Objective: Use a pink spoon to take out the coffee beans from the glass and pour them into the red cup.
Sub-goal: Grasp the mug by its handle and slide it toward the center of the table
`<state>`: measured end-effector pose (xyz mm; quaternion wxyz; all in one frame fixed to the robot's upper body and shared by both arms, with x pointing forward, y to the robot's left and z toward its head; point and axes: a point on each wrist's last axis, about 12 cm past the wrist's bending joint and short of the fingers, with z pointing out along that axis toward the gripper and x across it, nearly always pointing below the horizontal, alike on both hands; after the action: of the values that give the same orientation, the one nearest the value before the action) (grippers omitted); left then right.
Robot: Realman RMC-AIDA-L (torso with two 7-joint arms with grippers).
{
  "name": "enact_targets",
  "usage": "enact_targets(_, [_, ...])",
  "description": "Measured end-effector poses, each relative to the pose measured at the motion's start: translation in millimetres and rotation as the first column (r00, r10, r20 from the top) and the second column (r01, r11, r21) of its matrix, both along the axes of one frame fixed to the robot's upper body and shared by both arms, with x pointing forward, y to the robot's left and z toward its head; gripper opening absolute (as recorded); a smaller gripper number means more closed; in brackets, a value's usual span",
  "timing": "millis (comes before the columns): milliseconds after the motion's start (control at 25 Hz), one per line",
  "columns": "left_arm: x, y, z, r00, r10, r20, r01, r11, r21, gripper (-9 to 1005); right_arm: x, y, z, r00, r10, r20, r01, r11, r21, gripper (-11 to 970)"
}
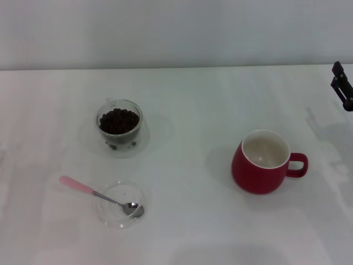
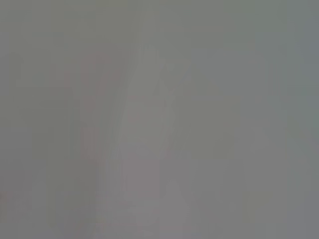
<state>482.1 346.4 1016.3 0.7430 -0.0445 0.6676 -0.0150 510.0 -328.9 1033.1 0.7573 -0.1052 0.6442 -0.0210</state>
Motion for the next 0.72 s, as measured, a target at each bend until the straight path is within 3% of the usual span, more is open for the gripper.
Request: enact_targets(720, [-2.2, -1.4, -2.1, 1.0, 0.0, -0.008, 0.0, 1.0, -0.008, 864, -7.2, -4.3, -3.3, 1.0, -0.007, -0.011, 0.007, 1.0, -0.005, 751])
